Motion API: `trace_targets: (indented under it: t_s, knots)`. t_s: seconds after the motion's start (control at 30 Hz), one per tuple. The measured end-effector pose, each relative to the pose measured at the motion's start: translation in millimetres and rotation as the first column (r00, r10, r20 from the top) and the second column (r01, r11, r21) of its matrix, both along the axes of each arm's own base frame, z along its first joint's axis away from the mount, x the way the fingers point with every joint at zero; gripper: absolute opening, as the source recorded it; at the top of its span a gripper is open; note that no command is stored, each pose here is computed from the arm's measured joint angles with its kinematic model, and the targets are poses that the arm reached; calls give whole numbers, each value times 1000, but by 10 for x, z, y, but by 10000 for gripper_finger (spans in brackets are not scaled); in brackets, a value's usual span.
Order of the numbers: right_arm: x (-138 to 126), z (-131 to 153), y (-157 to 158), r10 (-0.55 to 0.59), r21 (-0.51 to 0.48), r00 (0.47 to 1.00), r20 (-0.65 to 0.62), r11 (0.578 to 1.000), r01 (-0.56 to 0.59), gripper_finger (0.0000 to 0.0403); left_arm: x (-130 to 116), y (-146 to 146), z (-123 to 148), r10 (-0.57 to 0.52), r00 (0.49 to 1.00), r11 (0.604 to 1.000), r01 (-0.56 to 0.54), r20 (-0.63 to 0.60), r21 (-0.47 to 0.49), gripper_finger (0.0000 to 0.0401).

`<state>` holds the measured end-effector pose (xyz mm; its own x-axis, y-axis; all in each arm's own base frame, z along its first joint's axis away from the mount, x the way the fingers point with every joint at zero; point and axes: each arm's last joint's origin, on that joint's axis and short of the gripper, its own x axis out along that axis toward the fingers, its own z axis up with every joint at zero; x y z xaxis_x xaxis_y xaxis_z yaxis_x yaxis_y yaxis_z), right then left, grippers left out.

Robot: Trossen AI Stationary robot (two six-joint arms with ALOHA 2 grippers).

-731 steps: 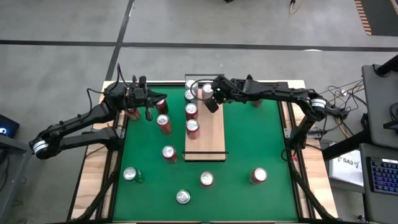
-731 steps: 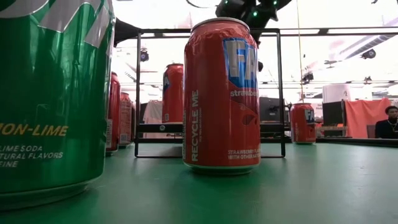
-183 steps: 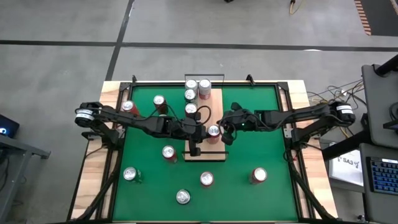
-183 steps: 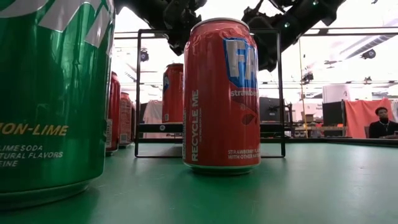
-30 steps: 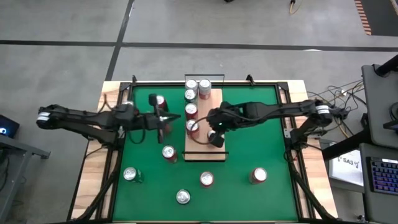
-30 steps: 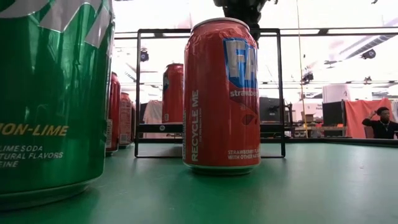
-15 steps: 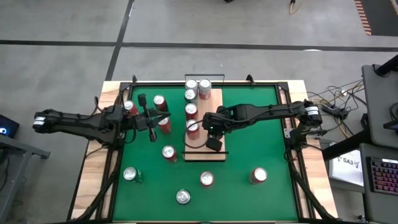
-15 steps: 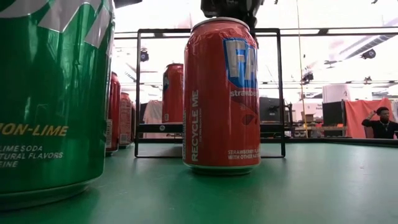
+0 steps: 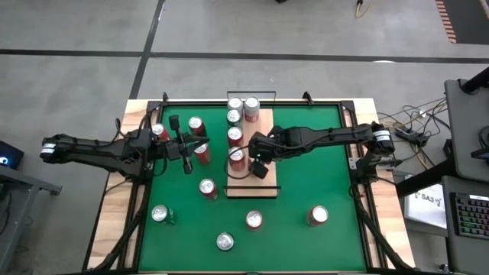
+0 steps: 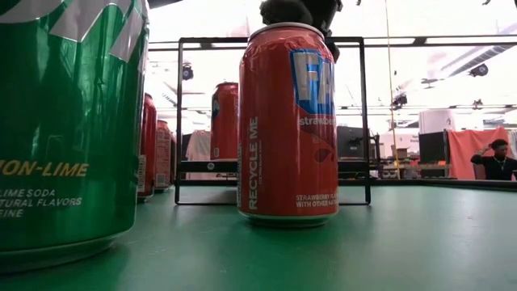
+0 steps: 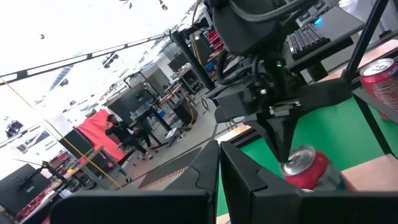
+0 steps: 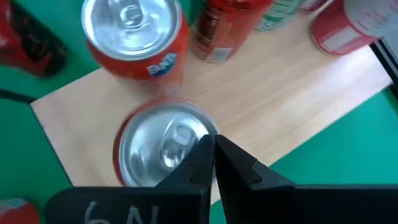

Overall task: Place canned beverage on shelf
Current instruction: Put the orange soda can on the shelf and aligned with the other orange soda can

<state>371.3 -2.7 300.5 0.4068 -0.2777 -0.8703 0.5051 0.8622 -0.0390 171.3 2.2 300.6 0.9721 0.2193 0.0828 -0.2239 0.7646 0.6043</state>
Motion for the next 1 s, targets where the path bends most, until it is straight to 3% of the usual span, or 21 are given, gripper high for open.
trace_targets:
  t_s: [0.63, 1.0]
  knots:
    - [-9, 2, -1, 7, -5, 1000, -13, 1000, -7, 9, 1, 1, 1, 3, 1000, 1000, -3, -1, -1, 0]
    - [31, 234, 12, 31, 3, 997, 66, 999, -31, 9, 1, 1, 1, 3, 1000, 1000, -3, -2, -1, 0]
